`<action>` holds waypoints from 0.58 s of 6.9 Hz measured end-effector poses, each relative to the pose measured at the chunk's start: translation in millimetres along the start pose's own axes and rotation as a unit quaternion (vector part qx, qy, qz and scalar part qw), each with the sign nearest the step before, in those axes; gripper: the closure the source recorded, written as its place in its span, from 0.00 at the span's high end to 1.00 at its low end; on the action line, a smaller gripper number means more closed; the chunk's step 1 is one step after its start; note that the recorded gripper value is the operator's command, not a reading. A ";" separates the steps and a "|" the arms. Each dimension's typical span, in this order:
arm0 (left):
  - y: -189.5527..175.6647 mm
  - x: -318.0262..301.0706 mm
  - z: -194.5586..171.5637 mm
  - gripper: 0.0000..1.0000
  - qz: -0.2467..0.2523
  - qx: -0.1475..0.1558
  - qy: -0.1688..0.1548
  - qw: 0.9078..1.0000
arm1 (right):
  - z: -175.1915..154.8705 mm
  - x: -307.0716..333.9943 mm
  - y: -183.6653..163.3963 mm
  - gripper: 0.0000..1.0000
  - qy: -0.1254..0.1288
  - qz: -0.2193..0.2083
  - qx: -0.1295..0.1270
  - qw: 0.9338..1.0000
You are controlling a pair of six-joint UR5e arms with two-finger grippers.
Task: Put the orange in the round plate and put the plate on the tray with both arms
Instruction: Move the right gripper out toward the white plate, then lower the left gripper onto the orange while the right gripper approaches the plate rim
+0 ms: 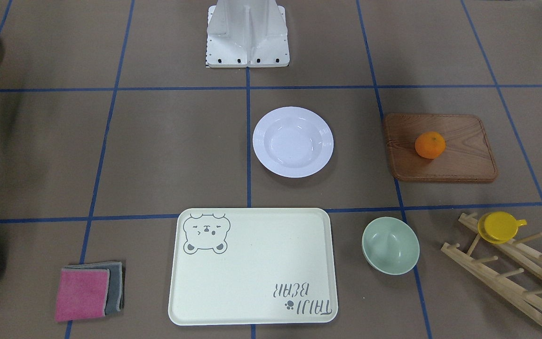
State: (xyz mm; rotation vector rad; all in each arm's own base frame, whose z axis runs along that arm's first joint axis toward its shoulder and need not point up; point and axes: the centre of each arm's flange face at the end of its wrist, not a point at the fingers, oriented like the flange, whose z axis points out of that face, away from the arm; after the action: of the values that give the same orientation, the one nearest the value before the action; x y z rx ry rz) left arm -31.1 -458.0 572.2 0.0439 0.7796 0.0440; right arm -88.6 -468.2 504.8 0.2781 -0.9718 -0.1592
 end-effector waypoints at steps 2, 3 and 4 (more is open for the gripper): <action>-11.0 33.0 10.6 0.99 -0.013 0.015 0.007 1.000 | 46.6 -123.4 -17.4 1.00 -0.124 0.081 -0.009 0.989; -17.0 58.9 22.2 0.98 -0.020 0.018 0.015 1.000 | 68.1 -183.0 -21.3 1.00 -0.175 0.121 -0.019 0.977; -22.4 88.3 34.1 0.97 -0.026 0.020 0.025 0.999 | 83.0 -230.3 -21.5 1.00 -0.208 0.169 -0.030 0.963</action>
State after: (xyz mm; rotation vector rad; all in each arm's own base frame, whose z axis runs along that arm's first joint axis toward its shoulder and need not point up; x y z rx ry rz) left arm 56.2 -476.2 533.2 0.0603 0.8307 -0.0200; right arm -285.9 -443.0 360.4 0.0172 -1.4132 0.0713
